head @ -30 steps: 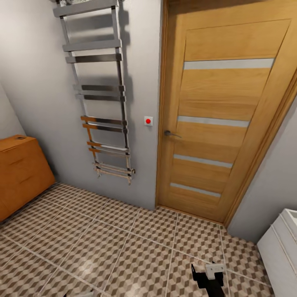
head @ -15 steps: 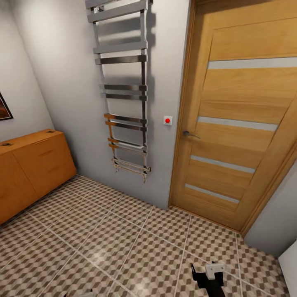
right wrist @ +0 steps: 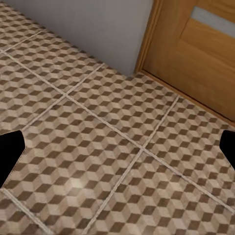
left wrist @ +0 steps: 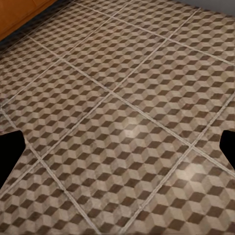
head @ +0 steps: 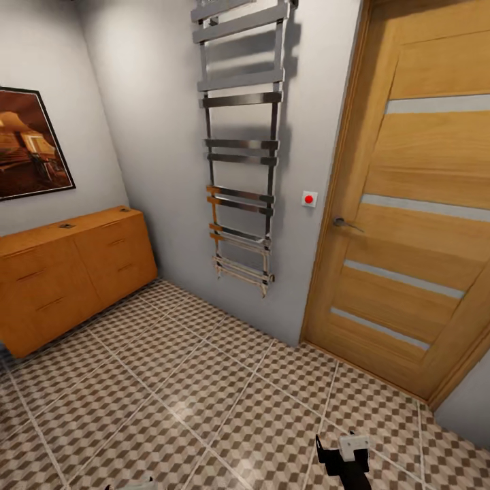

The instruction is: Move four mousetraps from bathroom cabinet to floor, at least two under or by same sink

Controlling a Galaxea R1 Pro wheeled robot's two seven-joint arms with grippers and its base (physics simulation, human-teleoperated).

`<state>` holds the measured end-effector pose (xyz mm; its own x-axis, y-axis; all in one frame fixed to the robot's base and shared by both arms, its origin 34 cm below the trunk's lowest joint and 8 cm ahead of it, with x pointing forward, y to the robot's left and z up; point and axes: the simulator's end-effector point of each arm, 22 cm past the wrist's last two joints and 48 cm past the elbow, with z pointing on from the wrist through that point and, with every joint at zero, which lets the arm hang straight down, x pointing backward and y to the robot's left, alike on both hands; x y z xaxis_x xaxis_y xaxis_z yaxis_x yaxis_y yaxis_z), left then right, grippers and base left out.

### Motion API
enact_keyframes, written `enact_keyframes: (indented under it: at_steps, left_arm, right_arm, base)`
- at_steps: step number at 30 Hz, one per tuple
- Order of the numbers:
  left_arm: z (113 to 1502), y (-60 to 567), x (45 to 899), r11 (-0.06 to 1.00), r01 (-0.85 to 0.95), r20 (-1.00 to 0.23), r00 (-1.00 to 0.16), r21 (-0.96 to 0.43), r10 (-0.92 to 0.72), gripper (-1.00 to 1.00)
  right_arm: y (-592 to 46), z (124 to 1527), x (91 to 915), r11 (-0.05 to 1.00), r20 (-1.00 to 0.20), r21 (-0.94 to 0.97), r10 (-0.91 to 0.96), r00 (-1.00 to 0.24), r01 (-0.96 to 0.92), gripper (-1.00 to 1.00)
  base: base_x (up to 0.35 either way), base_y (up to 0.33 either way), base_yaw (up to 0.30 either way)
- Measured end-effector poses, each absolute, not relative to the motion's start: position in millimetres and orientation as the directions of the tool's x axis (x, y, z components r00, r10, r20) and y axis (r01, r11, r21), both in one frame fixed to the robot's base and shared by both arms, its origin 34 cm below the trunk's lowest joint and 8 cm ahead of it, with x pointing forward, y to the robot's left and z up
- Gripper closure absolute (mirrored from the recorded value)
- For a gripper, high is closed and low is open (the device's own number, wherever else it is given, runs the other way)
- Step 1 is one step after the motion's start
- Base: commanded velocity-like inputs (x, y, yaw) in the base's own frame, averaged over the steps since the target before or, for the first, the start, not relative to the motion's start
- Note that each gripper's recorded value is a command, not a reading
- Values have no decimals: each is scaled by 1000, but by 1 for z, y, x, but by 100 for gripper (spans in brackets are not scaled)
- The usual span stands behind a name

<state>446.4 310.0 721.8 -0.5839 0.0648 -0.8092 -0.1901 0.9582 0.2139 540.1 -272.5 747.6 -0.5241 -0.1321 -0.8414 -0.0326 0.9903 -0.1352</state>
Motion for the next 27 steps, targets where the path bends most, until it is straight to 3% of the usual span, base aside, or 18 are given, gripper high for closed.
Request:
enact_keyframes:
  at_steps: [27]
  left_arm:
    - [722,310,446,958,-190,-809,-584,214,65,-100]
  right_arm:
    - [-273,748,540,990,-841,-135,-132,-524,-32,-100]
  base:
    - [-63,0,277]
